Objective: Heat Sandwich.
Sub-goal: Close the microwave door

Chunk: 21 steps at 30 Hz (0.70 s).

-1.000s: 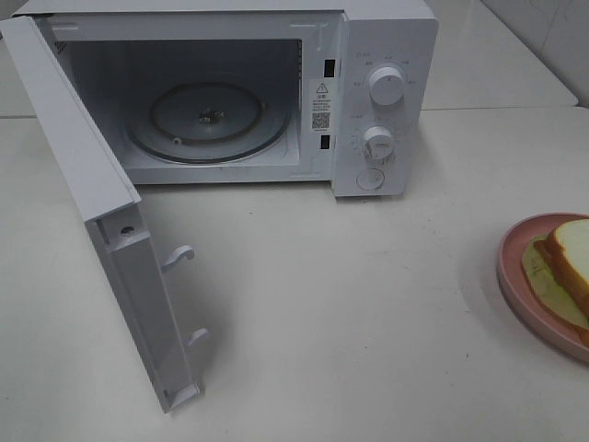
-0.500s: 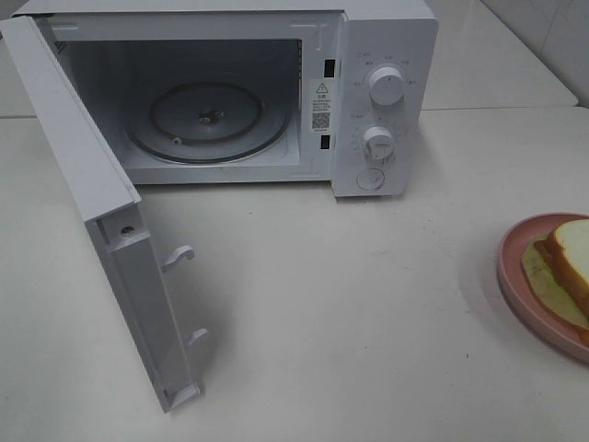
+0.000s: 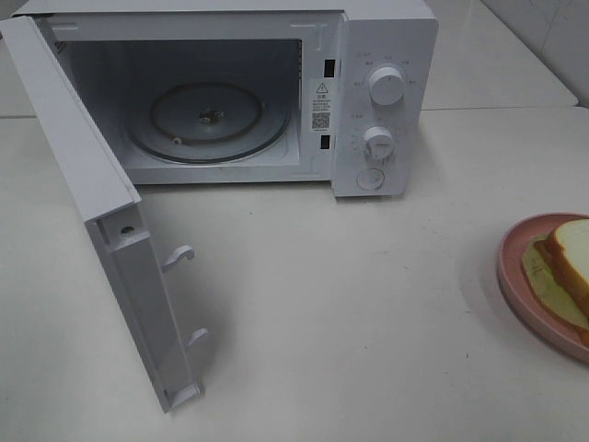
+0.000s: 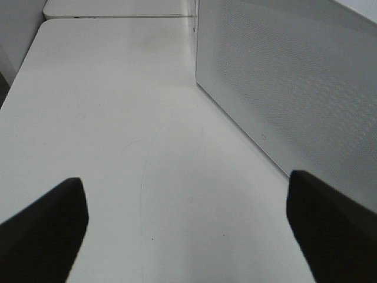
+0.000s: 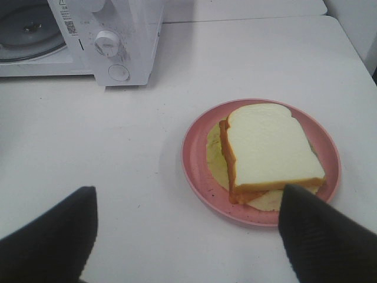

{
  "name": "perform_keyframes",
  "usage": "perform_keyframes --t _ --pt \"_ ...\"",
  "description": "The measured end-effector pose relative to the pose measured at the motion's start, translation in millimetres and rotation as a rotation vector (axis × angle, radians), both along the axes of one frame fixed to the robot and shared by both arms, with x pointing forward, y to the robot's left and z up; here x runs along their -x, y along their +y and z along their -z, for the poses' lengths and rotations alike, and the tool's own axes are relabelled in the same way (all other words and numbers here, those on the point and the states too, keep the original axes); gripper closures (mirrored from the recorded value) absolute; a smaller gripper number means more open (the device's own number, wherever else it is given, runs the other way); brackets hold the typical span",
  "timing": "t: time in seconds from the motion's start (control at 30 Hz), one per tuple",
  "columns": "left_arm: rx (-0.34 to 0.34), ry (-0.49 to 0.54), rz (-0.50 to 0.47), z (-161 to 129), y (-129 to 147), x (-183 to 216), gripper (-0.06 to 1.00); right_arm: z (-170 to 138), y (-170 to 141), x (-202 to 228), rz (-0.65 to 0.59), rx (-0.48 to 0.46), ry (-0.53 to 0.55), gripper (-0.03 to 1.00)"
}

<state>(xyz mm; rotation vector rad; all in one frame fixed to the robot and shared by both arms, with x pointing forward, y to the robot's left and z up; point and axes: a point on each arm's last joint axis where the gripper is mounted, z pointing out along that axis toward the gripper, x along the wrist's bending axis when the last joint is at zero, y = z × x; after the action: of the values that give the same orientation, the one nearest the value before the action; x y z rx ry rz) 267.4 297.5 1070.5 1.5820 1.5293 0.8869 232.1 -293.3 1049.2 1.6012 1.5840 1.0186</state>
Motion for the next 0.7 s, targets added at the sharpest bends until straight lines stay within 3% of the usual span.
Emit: perform_keyframes --t 0.07,0.1,0.13,0.23,0.27,0.3,0.37,0.4,0.43,0.7 --pt "0.001 0.011 -0.002 1 0 -9 0.25 0 0 0 0.0 0.0 0.0 0.2" --pt "0.001 0.019 -0.004 1 0 -18 0.36 0 0 0 0.0 0.0 0.0 0.2" --pt "0.001 0.019 -0.004 1 0 -18 0.36 0 0 0 0.0 0.0 0.0 0.2" --pt "0.003 0.032 -0.007 2 0 -37 0.52 0 0 0 0.0 0.0 0.0 0.2" --pt "0.004 0.029 -0.008 1 0 -42 0.63 0 0 0 0.0 0.0 0.0 0.2" --pt "0.004 0.029 -0.008 1 0 -42 0.63 0 0 0 0.0 0.0 0.0 0.2" --pt "0.005 0.004 -0.011 -1 0 -50 0.76 0 0 0 0.0 0.0 0.0 0.2" --pt "0.006 -0.023 -0.014 -3 0 -58 0.88 0 0 0 0.0 0.0 0.0 0.2" --pt "0.006 -0.03 -0.015 -3 0 -62 0.92 0 0 0 0.0 0.0 0.0 0.2" --pt "0.007 -0.074 -0.027 17 1 -89 0.94 0 0 0 0.0 0.0 0.001 0.2"
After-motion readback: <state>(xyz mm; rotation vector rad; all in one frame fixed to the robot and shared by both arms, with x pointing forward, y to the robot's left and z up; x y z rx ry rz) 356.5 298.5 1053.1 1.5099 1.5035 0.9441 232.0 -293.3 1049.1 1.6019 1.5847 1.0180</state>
